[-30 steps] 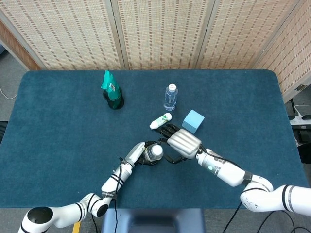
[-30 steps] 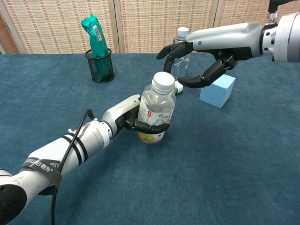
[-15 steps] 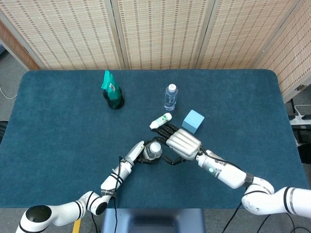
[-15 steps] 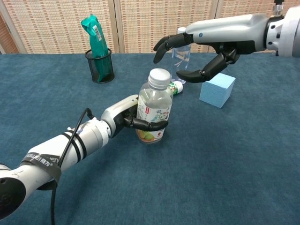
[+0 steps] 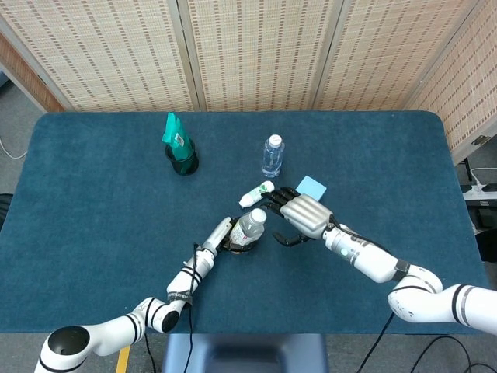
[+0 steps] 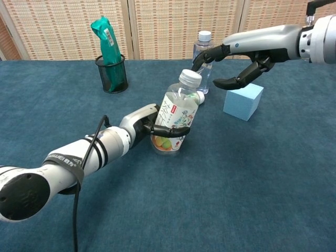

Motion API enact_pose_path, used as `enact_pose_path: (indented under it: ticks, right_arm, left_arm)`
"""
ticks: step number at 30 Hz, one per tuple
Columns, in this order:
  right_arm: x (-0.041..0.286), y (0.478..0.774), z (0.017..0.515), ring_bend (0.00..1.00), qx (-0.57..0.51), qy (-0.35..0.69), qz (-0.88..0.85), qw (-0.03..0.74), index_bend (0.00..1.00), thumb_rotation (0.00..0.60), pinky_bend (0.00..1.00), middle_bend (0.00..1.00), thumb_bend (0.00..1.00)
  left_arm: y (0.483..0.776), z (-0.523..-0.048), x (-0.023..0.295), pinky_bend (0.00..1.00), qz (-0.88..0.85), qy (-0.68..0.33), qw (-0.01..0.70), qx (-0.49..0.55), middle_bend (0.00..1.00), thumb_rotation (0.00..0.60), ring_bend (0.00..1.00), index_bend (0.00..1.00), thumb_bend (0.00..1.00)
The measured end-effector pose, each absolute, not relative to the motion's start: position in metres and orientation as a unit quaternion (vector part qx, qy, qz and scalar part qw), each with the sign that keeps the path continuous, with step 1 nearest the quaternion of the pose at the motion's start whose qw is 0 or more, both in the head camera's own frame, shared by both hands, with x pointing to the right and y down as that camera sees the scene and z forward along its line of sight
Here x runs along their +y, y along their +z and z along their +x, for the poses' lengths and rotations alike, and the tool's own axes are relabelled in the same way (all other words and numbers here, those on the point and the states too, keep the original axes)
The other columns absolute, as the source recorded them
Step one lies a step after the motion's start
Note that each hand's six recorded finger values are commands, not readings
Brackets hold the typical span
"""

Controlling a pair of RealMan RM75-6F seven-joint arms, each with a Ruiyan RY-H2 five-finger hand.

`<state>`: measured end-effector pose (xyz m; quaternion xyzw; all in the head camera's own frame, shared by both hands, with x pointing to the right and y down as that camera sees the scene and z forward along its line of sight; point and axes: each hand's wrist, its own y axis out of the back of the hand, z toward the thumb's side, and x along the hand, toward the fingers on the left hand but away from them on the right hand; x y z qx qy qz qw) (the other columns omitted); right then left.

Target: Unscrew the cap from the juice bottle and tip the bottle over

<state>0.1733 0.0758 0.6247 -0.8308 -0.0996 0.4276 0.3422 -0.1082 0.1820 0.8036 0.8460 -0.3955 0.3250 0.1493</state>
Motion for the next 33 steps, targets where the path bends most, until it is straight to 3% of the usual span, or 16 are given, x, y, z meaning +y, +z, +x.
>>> enact_pose_path:
  ticks: [33]
  right_arm:
    - [0.075, 0.627, 0.160, 0.00, -0.109, 0.418, -0.833, 0.345, 0.18, 0.310, 0.00, 0.00, 0.45]
  left_arm:
    - [0.800, -0.102, 0.191, 0.34, 0.850, 0.309, 0.170, -0.392, 0.87, 0.600, 0.52, 0.76, 0.98]
